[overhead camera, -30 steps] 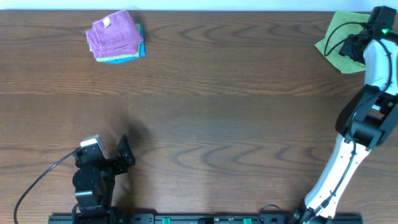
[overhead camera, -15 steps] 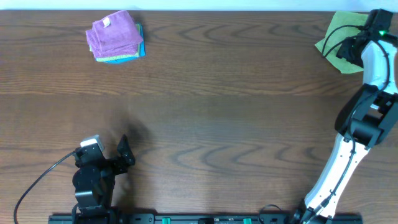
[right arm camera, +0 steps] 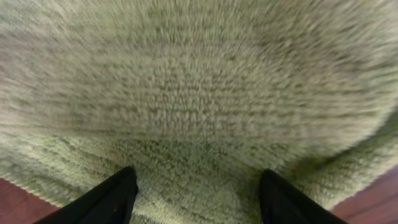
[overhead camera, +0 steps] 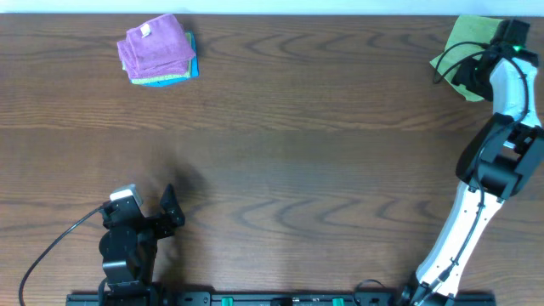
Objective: Fold the cloth
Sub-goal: 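Close the right gripper on the green cloth's edge and lift it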
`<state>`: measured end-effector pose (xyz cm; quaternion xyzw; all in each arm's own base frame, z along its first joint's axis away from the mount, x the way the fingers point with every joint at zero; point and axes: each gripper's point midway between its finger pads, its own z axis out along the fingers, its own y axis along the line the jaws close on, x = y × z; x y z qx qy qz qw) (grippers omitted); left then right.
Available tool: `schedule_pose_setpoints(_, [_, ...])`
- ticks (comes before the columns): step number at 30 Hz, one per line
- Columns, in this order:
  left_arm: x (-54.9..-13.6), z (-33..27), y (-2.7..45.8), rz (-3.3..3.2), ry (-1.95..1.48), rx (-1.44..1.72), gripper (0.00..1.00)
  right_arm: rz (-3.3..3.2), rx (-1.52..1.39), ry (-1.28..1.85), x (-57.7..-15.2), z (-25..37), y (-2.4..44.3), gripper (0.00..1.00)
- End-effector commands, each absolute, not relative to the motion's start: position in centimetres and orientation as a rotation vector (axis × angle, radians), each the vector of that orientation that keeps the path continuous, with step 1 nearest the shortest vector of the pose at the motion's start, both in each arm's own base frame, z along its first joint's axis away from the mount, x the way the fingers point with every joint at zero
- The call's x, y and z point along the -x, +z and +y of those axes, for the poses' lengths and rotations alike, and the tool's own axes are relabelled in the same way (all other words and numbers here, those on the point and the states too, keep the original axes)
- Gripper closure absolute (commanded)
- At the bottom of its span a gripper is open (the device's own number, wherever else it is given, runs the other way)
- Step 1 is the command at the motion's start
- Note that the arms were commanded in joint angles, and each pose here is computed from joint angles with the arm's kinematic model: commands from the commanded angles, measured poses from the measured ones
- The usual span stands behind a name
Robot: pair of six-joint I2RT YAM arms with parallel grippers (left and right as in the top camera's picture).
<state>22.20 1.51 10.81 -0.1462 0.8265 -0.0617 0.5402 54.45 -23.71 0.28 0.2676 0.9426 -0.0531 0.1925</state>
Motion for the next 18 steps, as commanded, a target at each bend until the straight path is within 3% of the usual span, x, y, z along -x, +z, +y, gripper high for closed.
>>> schedule_pose_setpoints(1, [-22.1,1.4,10.0,1.980,-0.150,0.347,0.05,2.692,-0.767,-0.116,-54.1,-22.9,-2.2,0.45])
schedule_pose_setpoints(7, [-22.1,1.4,10.0,1.980,-0.151,0.347,0.05,2.696,-0.750,-0.113,-54.4,-22.2,-2.4,0.96])
schedule_pose_setpoints(13, [-22.1,1.4,10.0,1.980,-0.150,0.347,0.05,2.710,-0.707,-0.036,-55.1,-20.1,-2.2,0.98])
schedule_pose_setpoints(18, [-22.1,1.4,10.0,1.980,-0.151,0.347,0.05,2.667,-0.624,0.034,-56.9,-17.3,1.3,0.98])
